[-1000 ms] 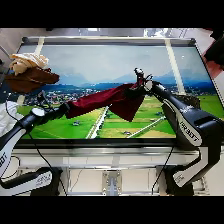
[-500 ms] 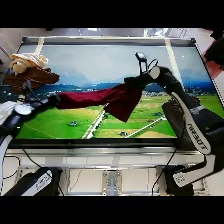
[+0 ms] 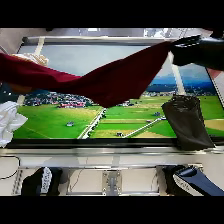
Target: Fold the shirts.
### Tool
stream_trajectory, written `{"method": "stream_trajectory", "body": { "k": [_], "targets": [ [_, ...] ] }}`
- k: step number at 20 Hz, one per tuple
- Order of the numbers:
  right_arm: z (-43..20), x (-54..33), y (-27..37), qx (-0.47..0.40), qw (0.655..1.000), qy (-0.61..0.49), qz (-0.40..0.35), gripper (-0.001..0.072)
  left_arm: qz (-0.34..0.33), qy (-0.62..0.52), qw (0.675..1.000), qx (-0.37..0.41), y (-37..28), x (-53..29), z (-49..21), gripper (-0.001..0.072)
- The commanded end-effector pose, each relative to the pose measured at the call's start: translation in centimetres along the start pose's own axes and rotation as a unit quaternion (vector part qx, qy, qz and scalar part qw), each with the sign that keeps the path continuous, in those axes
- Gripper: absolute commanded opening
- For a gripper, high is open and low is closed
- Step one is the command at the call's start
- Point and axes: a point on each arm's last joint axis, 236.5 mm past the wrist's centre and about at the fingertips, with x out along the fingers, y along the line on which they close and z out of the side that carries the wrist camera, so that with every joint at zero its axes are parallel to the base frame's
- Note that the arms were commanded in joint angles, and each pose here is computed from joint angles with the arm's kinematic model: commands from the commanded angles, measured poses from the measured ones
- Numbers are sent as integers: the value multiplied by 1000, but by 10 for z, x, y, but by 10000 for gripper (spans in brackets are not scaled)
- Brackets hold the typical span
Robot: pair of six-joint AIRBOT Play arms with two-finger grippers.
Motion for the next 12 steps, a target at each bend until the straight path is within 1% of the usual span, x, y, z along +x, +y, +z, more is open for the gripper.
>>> {"method": "stream_trajectory", "body": {
  "k": [1,2,3,4,6,7,10,11,12],
  "targets": [
    [38,-82,21,-16,997,-76,12,11,-28,-21,998,53,-48,-51,39,16],
    [40,-88,22,-18,997,-77,12,11,-33,-7,998,47,-51,-53,35,16],
    [38,-86,21,-18,997,-73,11,11,-36,31,999,24,-49,-50,17,15],
    [30,-77,18,-18,999,-51,8,10,-46,100,994,-4,-48,-45,-13,15],
    [-1,-42,12,-11,1000,24,10,11,-63,267,959,-67,-40,-38,-89,16],
    [-17,-18,7,-7,998,60,10,11,-65,321,941,-91,-31,-32,-118,16],
    [-74,68,-17,-7,987,160,-2,11,-23,400,905,-142,15,7,-190,16],
    [-95,102,-24,-1,982,187,-3,11,-18,432,887,-159,24,19,-217,15],
    [-113,134,-30,6,978,208,-2,11,-21,473,862,-180,28,30,-249,15]
  ]
}}
